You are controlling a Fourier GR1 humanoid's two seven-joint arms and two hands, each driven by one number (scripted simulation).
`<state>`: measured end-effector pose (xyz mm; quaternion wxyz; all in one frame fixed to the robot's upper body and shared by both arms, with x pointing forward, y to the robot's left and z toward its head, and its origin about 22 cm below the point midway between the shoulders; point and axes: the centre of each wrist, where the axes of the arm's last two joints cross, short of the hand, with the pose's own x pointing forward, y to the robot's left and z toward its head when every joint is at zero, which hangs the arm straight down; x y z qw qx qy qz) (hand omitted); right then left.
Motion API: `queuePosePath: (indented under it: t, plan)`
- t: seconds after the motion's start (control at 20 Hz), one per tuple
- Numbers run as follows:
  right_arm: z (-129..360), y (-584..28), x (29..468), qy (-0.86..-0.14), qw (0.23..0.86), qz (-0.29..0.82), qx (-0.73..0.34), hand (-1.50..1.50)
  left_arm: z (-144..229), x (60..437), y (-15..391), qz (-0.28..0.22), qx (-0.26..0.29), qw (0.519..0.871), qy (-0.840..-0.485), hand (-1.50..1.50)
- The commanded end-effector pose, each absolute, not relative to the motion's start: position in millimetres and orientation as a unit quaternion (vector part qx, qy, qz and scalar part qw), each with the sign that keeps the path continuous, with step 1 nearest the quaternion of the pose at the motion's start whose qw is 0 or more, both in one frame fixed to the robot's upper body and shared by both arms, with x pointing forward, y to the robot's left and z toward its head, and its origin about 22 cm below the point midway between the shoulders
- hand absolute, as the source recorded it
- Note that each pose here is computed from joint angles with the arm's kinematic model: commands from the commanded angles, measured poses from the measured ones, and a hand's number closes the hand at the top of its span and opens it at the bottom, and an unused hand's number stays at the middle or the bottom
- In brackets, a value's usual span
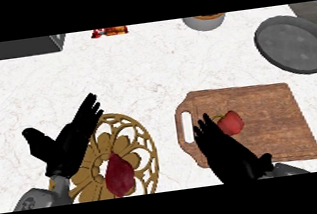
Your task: Pick the bell pepper from the cutting board and place it in the pan
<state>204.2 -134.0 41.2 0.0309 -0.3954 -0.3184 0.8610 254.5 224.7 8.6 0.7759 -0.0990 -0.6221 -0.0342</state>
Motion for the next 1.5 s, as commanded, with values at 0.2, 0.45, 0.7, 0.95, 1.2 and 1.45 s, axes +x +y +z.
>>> queuePosePath:
  t: [0.2,0.45,0.7,0.95,1.2,1.45]
  plan:
    - [-22,-84,158,-0.23,0.063,0.855,-0.46,-1.5,18,254,214,-0.041,-0.109,0.768,-0.63,0.0]
    - [-25,-110,182,-0.238,0.059,0.843,-0.479,-1.5,6,257,206,-0.046,-0.116,0.769,-0.626,0.0]
    - [-25,-108,166,-0.23,0.029,0.828,-0.511,-1.5,19,252,210,-0.035,-0.102,0.767,-0.633,0.0]
    - [-26,-123,184,-0.229,0.014,0.815,-0.533,-1.5,15,257,215,-0.038,-0.107,0.771,-0.627,0.0]
    - [-23,-124,218,-0.246,0.023,0.815,-0.524,-1.5,12,255,217,-0.038,-0.105,0.773,-0.625,0.0]
    - [-45,-130,222,-0.239,0.016,0.81,-0.535,-1.5,10,251,207,-0.035,-0.092,0.765,-0.636,0.0]
